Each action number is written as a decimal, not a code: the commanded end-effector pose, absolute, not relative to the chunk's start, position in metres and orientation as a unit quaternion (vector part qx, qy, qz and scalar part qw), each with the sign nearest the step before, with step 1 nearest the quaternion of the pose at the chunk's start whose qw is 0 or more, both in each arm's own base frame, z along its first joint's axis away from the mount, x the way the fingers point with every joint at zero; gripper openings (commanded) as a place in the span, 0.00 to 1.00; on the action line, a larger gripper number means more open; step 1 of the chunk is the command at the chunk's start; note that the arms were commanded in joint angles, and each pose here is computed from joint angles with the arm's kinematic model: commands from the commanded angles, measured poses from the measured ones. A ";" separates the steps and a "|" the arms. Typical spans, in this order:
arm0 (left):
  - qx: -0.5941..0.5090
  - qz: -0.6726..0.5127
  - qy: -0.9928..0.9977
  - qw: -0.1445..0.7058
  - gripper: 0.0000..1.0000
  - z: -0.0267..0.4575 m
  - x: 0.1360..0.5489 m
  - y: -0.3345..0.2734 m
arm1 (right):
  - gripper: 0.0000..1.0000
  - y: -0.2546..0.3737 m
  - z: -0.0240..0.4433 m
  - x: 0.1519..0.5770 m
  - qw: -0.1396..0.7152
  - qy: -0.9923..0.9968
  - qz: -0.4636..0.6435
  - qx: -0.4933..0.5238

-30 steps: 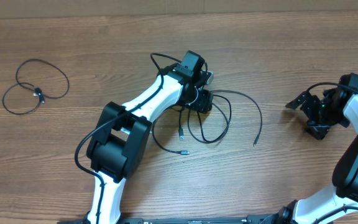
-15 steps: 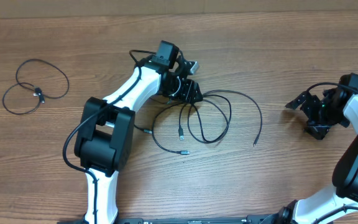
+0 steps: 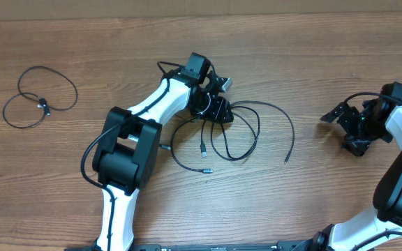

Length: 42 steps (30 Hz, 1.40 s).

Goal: Untangle cables

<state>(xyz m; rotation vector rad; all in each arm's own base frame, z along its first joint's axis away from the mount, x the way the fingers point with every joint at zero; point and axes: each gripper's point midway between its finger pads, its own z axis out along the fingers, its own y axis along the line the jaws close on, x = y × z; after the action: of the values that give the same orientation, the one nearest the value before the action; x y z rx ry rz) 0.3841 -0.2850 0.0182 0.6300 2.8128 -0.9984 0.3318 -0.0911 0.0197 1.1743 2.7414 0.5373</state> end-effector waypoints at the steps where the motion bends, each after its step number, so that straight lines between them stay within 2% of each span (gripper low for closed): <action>1: 0.214 -0.333 0.917 0.033 0.48 0.011 0.380 -0.287 | 1.00 -0.097 0.025 0.339 0.068 0.904 0.173 0.384; 6: 0.210 -0.328 0.921 0.007 0.47 -0.001 0.370 -0.286 | 1.00 -0.097 0.025 0.339 0.068 0.904 0.173 0.384; 8: 0.211 -0.327 0.921 0.001 0.42 -0.004 0.367 -0.285 | 1.00 -0.097 0.025 0.339 0.068 0.904 0.173 0.384; 10: 0.211 -0.330 0.920 0.000 0.41 -0.004 0.367 -0.285 | 1.00 -0.096 0.025 0.339 0.068 0.904 0.173 0.384; 18: 0.185 -0.428 0.885 -0.010 0.32 0.040 0.377 -0.289 | 1.00 -0.098 0.025 0.342 0.076 0.904 0.173 0.383; 19: 0.184 -0.441 0.878 -0.013 0.26 0.046 0.377 -0.291 | 1.00 -0.099 0.025 0.344 0.079 0.905 0.172 0.382; 21: 0.183 -0.461 0.868 -0.019 0.04 0.054 0.374 -0.294 | 1.00 -0.099 0.026 0.345 0.081 0.905 0.172 0.381; 31: 0.238 -0.612 0.753 -0.045 0.04 0.109 0.336 -0.326 | 1.00 -0.099 0.026 0.345 0.081 0.905 0.172 0.381; 42: 0.279 -0.623 0.726 -0.085 0.04 0.116 0.295 -0.364 | 1.00 -0.099 0.026 0.345 0.081 0.905 0.172 0.381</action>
<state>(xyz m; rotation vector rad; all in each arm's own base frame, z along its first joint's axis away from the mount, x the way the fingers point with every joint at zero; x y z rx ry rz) 0.3022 -0.3535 0.1071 0.8580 2.4980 -2.0017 0.3373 -0.0937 0.0205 1.1579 2.7210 0.5310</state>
